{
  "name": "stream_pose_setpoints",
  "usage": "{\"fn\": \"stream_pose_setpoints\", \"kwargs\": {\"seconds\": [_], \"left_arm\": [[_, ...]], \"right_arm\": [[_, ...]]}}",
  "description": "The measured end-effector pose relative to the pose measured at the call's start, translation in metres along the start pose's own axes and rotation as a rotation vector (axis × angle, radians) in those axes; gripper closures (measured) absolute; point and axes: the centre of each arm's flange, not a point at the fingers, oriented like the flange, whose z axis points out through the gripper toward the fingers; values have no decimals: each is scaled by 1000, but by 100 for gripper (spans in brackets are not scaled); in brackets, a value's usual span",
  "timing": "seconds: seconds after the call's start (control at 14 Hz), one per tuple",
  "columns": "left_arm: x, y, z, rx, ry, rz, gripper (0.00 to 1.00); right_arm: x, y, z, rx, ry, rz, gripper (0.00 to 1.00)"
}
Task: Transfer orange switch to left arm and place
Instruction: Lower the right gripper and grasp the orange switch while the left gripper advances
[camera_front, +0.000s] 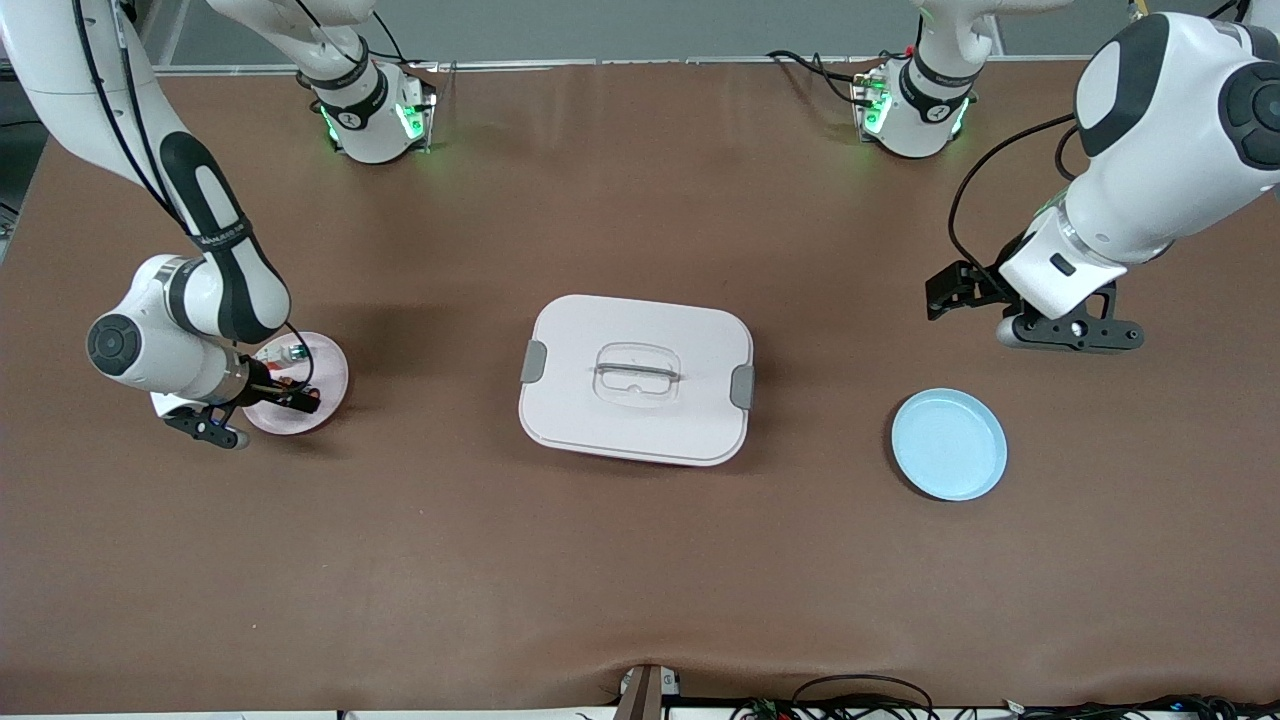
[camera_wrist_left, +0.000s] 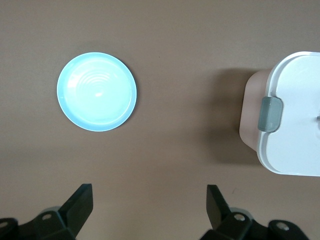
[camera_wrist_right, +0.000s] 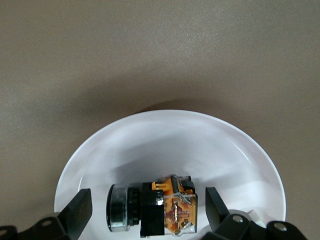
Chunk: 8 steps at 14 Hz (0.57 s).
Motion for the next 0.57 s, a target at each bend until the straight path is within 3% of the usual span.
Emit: {"fn": "stream_pose_setpoints", "kwargs": {"seconds": [0.07, 0.14, 0.28, 0.43, 0.57], "left_arm": [[0, 0, 0, 0, 0, 0, 0], [0, 0, 0, 0, 0, 0, 0], [0, 0, 1, 0, -1, 0, 0], [0, 0, 1, 0, -2, 0, 0], [0, 0, 1, 0, -2, 0, 0]], "right_arm": [[-1, 0, 2, -1, -4, -4, 0], [-3, 1, 4, -2, -10, -15, 7], [-7, 0, 8, -4, -19, -30, 28], [-7, 1, 7, -5, -24, -30, 28], [-10, -2, 2, -11, -71, -5, 28]]}}
